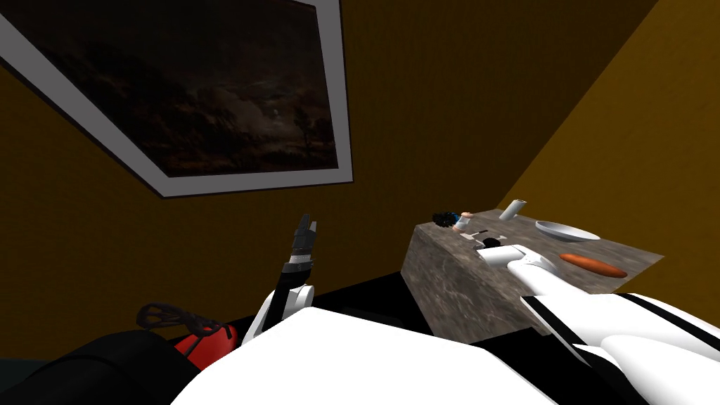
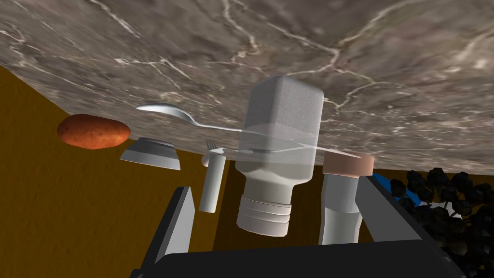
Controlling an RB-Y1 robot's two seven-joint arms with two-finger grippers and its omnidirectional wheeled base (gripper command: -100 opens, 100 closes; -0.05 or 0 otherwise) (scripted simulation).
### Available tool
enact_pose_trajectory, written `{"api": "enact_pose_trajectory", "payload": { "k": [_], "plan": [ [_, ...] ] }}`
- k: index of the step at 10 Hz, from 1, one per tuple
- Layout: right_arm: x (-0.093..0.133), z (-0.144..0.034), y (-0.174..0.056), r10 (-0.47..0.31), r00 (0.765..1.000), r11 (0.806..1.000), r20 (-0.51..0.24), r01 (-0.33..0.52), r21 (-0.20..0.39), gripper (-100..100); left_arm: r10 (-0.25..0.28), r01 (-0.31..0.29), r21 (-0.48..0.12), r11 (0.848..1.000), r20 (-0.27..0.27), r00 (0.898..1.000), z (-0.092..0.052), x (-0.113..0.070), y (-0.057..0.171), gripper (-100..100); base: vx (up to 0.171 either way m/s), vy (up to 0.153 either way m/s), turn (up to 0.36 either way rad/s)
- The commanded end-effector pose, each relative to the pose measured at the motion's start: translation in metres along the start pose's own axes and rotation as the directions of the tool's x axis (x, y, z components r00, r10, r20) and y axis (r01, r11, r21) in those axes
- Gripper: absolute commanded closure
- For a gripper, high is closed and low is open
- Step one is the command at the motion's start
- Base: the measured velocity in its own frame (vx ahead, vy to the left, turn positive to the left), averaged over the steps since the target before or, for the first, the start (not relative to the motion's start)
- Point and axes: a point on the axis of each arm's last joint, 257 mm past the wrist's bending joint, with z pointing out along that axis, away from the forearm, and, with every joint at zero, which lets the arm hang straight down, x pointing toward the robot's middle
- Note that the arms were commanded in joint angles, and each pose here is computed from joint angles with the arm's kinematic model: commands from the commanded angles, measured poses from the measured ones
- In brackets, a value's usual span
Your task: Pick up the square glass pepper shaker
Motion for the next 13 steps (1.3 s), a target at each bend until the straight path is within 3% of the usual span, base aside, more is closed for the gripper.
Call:
{"api": "enact_pose_trajectory", "payload": {
  "k": [1,3,4,5,11,12,13],
  "plan": [
    [0.001,0.000,-0.008,-0.009,1.000,1.000,-0.013,0.009,0.021,-100,0.000,0.000,0.000,1.000,0.000,1.000,0.000,0.000,0.000,0,0.045,0.007,0.038],
    [0.001,0.000,-0.007,-0.007,1.000,1.000,-0.012,0.007,0.020,-100,0.000,0.000,0.000,1.000,0.000,1.000,0.000,0.000,0.000,0,0.015,0.001,0.004],
    [0.001,0.000,-0.008,-0.008,1.000,1.000,-0.012,0.008,0.020,0,0.000,0.000,0.000,1.000,0.000,1.000,0.000,0.000,0.000,0,0.000,0.000,0.000],
    [0.007,0.002,-0.016,0.007,1.000,0.999,-0.019,-0.007,0.040,-100,0.000,0.000,0.000,1.000,0.000,1.000,0.000,0.000,0.000,0,-0.021,-0.046,0.144],
    [0.018,0.004,-0.032,0.034,0.999,0.996,-0.031,-0.031,0.080,-100,0.000,0.000,0.000,1.000,0.000,1.000,0.000,0.000,0.000,0,-0.027,-0.060,0.121],
    [0.019,0.005,-0.032,0.036,0.999,0.996,-0.030,-0.034,0.080,100,0.000,0.000,0.000,1.000,0.000,1.000,0.000,0.000,0.000,0,-0.002,-0.007,-0.018],
    [0.018,0.005,-0.033,0.036,0.999,0.996,-0.030,-0.034,0.081,100,0.000,0.000,0.000,1.000,0.000,1.000,0.000,0.000,0.000,0,-0.001,-0.008,-0.020]
  ]
}}
